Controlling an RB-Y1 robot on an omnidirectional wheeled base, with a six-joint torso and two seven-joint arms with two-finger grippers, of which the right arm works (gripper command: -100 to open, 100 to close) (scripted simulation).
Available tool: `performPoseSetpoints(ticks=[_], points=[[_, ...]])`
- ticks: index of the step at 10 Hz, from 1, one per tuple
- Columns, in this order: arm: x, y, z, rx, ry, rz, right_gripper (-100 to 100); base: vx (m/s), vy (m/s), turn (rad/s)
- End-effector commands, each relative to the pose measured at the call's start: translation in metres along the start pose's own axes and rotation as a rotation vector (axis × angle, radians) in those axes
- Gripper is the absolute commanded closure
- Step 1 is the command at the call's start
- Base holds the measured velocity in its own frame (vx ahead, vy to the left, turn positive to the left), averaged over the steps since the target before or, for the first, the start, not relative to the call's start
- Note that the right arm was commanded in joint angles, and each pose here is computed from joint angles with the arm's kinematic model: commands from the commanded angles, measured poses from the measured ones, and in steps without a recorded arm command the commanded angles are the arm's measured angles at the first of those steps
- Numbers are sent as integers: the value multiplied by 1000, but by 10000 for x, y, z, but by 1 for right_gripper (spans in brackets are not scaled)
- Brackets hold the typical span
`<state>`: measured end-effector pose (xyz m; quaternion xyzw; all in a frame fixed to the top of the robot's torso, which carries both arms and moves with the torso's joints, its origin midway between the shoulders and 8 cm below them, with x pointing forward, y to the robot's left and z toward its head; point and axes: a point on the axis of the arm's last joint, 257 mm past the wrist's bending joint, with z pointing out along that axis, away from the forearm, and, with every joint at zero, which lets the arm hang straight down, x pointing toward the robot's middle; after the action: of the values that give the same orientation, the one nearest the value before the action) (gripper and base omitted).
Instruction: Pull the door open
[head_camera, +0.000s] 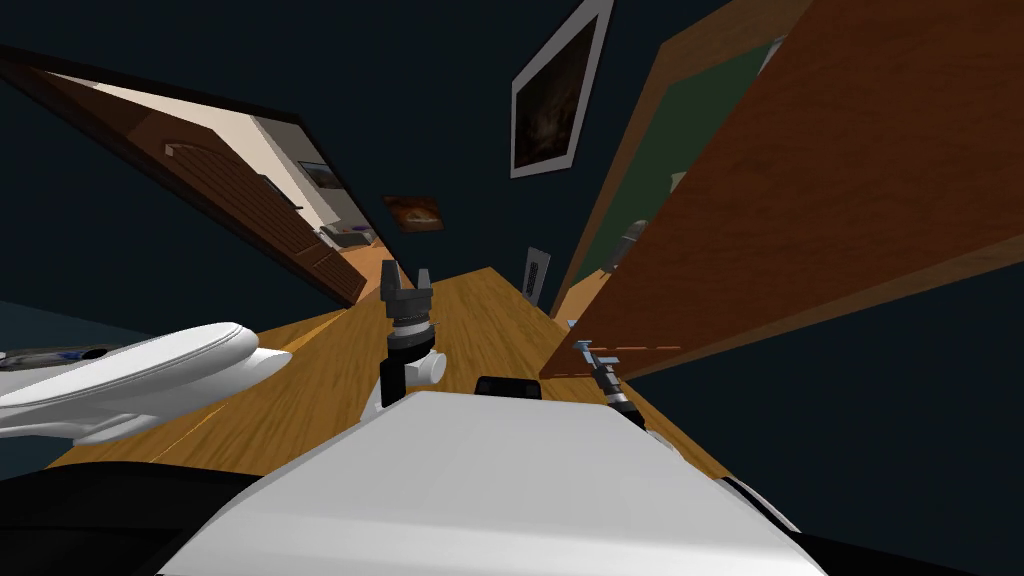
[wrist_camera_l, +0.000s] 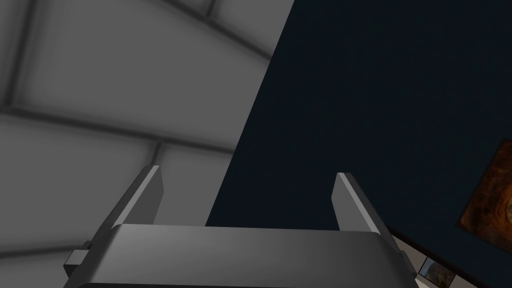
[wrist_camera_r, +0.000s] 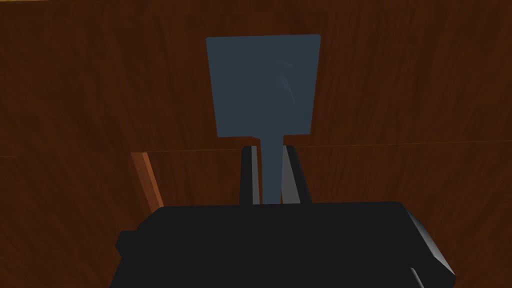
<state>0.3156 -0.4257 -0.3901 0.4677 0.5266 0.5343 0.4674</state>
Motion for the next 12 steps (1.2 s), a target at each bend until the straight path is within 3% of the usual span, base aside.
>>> performPoseSetpoints(ticks=[1, 2, 5, 9, 10, 12], points=[[29, 111, 113, -43, 17, 2, 100, -66, -22, 21], [38, 120, 130, -46, 19, 3, 100, -35, -5, -4], [-73, -26, -47, 7, -10, -8, 100, 8, 3, 8], [-3, -46, 106, 5, -10, -2, 100, -102, -38, 89], [-33, -91, 57, 22, -19, -4, 100, -126, -36, 42], [19, -53, 205, 5, -16, -1, 100, -99, -31, 50]])
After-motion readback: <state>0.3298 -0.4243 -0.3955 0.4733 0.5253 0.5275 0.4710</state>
